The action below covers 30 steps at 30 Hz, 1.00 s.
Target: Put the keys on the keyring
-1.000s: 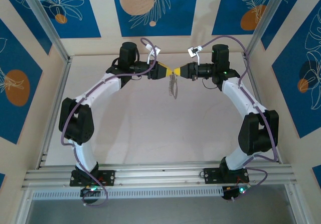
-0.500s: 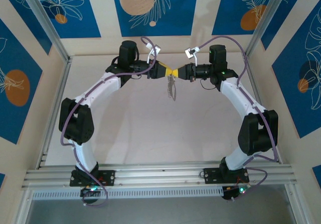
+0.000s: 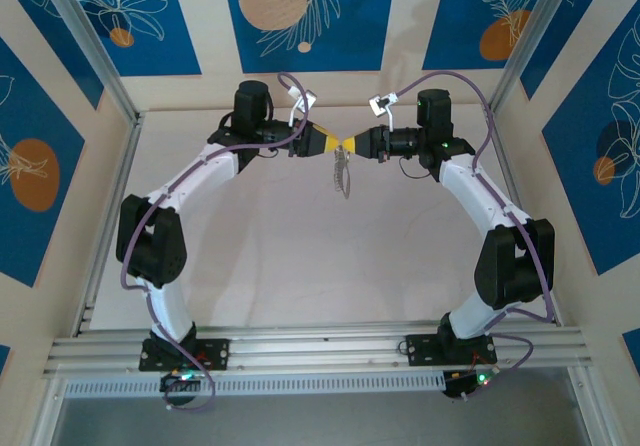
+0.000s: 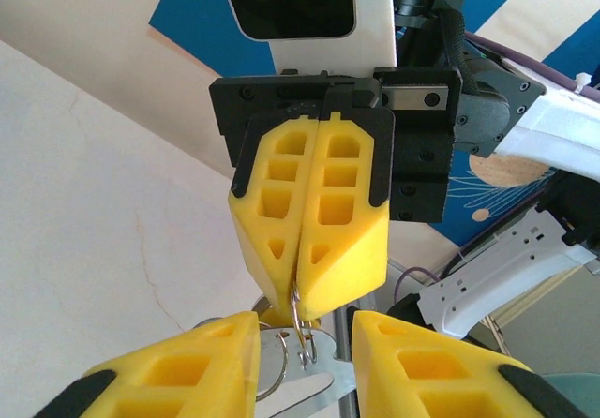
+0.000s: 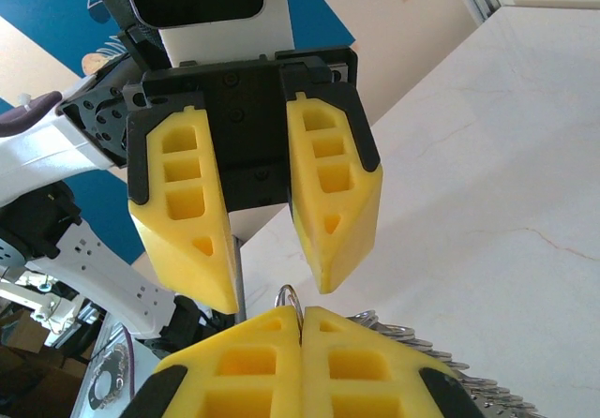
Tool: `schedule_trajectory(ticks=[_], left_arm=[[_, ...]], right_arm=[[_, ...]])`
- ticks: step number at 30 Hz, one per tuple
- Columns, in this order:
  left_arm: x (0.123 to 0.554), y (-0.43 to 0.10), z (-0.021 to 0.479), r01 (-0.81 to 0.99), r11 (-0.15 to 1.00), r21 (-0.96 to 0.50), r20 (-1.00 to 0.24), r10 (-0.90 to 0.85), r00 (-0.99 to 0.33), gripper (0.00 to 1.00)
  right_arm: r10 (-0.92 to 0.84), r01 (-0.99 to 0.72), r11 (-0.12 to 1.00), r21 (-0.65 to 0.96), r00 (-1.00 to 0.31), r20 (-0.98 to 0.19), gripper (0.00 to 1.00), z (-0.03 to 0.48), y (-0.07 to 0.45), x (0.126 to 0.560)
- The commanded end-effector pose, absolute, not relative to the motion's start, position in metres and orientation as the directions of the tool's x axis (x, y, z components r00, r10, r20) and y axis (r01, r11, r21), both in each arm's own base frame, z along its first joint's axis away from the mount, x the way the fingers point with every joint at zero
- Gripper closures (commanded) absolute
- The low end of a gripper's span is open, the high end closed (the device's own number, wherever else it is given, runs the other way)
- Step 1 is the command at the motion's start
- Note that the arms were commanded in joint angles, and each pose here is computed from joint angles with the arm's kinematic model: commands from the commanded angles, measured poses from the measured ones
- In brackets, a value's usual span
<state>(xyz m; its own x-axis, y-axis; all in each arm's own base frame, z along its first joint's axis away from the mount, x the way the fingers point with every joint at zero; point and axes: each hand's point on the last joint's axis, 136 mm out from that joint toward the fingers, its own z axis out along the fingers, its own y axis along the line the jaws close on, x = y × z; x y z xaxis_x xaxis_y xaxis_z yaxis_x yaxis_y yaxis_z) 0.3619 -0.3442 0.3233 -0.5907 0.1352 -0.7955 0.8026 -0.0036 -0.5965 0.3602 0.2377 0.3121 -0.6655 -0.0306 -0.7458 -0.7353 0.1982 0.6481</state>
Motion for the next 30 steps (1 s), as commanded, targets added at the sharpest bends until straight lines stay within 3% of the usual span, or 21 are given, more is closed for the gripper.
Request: schedule_trajectory(ticks=[1,23,30], left_arm=[[0.358,-0.339,0.329,0.813,-0.040,-0.581,-0.809,0.135,-0.572,0.69],[0.360,-0.347,0.320,0.787,-0.074,-0.612,-0.788,0.143,-0.599,0.73],[0.358,-0.348,0.316,0.780,-0.087,-0.620,-0.782,0.154,-0.604,0.85]], right_arm=[[-0.037,-0.752,0.181,0.634,-0.649,-0.760,1.00,0.319,0.240,0.359],[-0.041,-0.754,0.176,0.632,-0.647,-0.761,1.00,0.321,0.243,0.358],[-0.040,-0.753,0.181,0.633,-0.649,-0.760,1.00,0.320,0.243,0.358]])
